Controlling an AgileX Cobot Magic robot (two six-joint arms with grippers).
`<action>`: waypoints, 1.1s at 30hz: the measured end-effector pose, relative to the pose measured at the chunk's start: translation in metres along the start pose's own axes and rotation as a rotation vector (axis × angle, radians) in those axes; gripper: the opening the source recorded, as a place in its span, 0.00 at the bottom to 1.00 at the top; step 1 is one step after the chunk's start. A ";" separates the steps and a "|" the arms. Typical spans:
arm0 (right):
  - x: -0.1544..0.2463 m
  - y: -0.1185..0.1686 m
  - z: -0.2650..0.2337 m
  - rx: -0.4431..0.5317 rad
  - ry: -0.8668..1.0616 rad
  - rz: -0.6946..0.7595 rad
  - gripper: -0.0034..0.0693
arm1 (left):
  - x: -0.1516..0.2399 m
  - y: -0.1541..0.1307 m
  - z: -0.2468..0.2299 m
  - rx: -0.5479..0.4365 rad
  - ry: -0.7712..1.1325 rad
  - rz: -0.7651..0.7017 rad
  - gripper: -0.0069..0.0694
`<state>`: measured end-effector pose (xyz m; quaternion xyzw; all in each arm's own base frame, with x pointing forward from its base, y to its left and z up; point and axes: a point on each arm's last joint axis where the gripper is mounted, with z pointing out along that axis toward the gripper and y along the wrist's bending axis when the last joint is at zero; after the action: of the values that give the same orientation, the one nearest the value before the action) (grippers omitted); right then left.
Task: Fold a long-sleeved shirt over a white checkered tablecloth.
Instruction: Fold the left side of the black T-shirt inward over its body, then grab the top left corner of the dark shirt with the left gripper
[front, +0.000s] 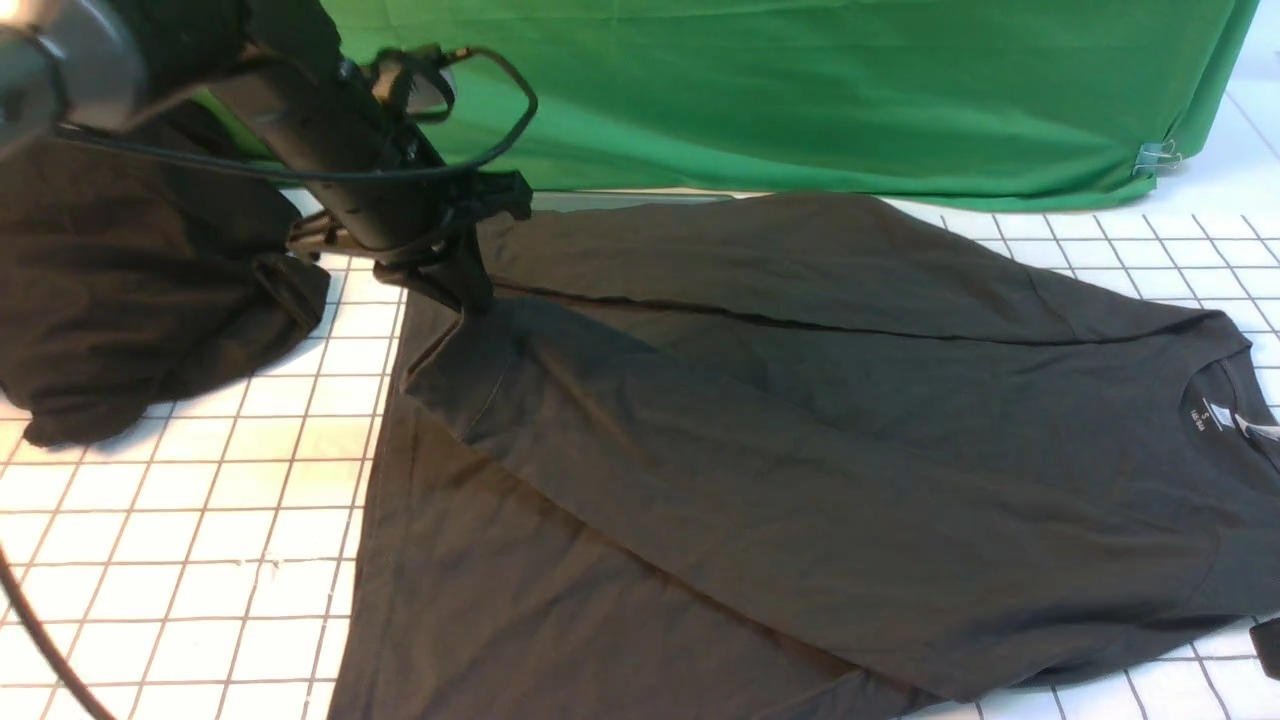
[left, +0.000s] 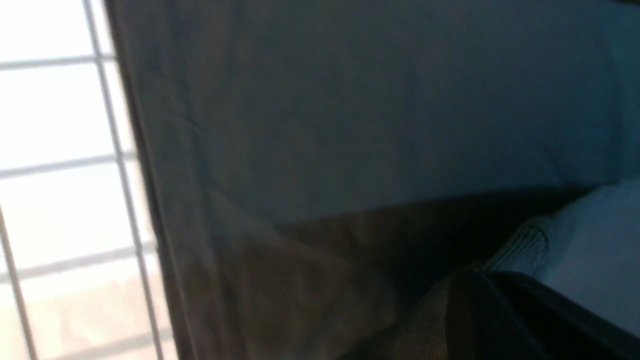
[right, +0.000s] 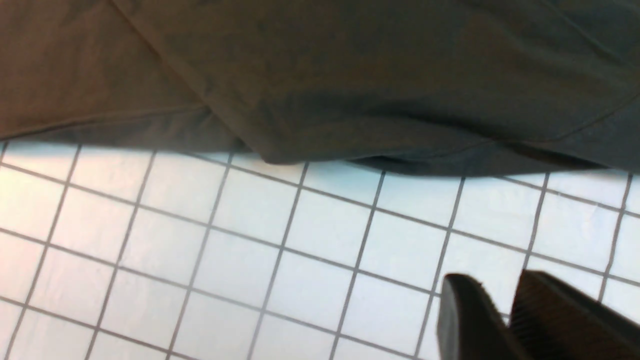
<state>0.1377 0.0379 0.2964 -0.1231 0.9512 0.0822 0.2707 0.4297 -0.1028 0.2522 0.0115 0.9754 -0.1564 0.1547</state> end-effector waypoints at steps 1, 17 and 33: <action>0.000 0.000 0.000 0.000 0.000 0.000 0.24 | -0.002 0.003 0.006 -0.003 -0.002 -0.006 0.11; 0.000 0.000 0.000 0.000 0.000 0.000 0.29 | -0.038 0.018 0.020 -0.033 -0.201 -0.134 0.46; -0.004 -0.001 0.000 0.006 -0.049 0.000 0.31 | -0.062 0.095 0.065 0.221 -0.201 -0.575 0.55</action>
<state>0.1415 0.0382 0.2988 -0.1203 0.9445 0.0824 0.2944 0.5145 -0.0310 0.1836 -0.2632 0.8958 -0.2988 0.1975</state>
